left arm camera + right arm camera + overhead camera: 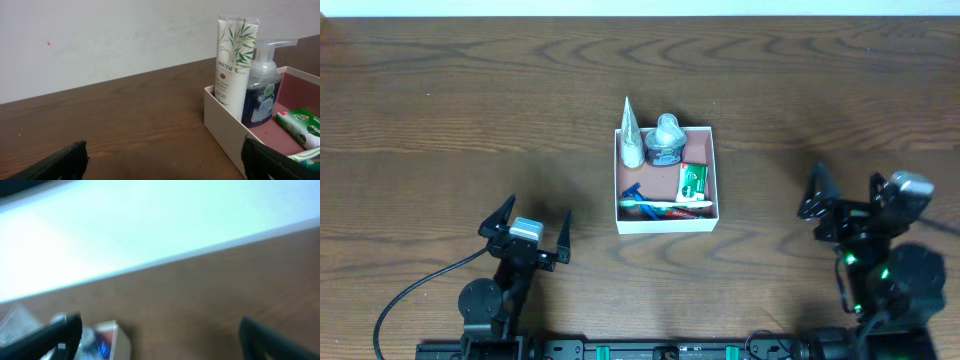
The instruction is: Pack container
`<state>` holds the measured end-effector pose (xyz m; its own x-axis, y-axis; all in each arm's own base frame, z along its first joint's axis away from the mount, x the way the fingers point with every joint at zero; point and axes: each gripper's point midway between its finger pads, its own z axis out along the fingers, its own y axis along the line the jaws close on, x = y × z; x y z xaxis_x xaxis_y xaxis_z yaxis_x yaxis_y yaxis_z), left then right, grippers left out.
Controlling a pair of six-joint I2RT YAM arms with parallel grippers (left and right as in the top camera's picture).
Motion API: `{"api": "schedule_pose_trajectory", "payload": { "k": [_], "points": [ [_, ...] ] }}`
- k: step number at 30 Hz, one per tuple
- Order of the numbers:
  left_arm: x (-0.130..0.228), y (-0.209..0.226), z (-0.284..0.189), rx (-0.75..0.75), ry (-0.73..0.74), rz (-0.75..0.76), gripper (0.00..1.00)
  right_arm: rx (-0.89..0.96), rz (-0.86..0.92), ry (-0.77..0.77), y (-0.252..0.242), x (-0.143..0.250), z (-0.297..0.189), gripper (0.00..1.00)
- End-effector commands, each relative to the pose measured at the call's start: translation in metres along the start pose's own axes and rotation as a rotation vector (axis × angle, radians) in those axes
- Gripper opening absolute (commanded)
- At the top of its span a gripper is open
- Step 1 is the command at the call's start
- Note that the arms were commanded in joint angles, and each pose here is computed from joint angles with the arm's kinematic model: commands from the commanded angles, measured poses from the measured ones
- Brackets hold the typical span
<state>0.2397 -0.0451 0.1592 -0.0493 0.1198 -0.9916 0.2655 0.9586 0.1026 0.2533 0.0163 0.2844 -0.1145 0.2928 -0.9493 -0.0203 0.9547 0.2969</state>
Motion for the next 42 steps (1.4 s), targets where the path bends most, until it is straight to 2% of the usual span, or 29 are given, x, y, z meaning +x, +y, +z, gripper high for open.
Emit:
{"api": "schedule_pose_trajectory", "payload": {
  "k": [1, 5, 10, 17, 23, 27, 34, 42],
  "points": [
    [0.016, -0.001, 0.001, 0.005, 0.046, -0.014, 0.98, -0.152, -0.152, -0.045, 0.020, 0.023, -0.001, 0.99],
    [0.016, -0.001, 0.001, 0.005, 0.046, -0.014, 0.98, -0.219, -0.166, -0.122, 0.022, 0.042, -0.002, 0.99],
    [0.016, -0.001, 0.001, 0.005, 0.046, -0.014, 0.98, -0.236, -0.168, -0.140, 0.015, 0.071, -0.001, 0.99],
    [0.016, -0.001, 0.001, 0.005, 0.046, -0.014, 0.98, -0.240, -0.169, -0.162, 0.009, 0.090, -0.003, 0.99],
    [0.016, -0.001, 0.001, 0.005, 0.046, -0.014, 0.98, -0.224, -0.231, -0.114, 0.005, 0.104, -0.001, 0.99],
    [0.016, -0.001, 0.001, 0.005, 0.046, -0.014, 0.98, -0.203, -0.252, -0.014, -0.003, 0.128, 0.002, 0.99],
    [0.016, -0.001, 0.001, 0.005, 0.046, -0.014, 0.98, -0.193, -0.379, -0.018, -0.005, 0.130, 0.002, 0.99],
    [0.016, -0.001, 0.001, 0.005, 0.046, -0.014, 0.98, -0.183, -0.378, -0.019, -0.007, 0.129, 0.003, 0.99]
  ]
}}
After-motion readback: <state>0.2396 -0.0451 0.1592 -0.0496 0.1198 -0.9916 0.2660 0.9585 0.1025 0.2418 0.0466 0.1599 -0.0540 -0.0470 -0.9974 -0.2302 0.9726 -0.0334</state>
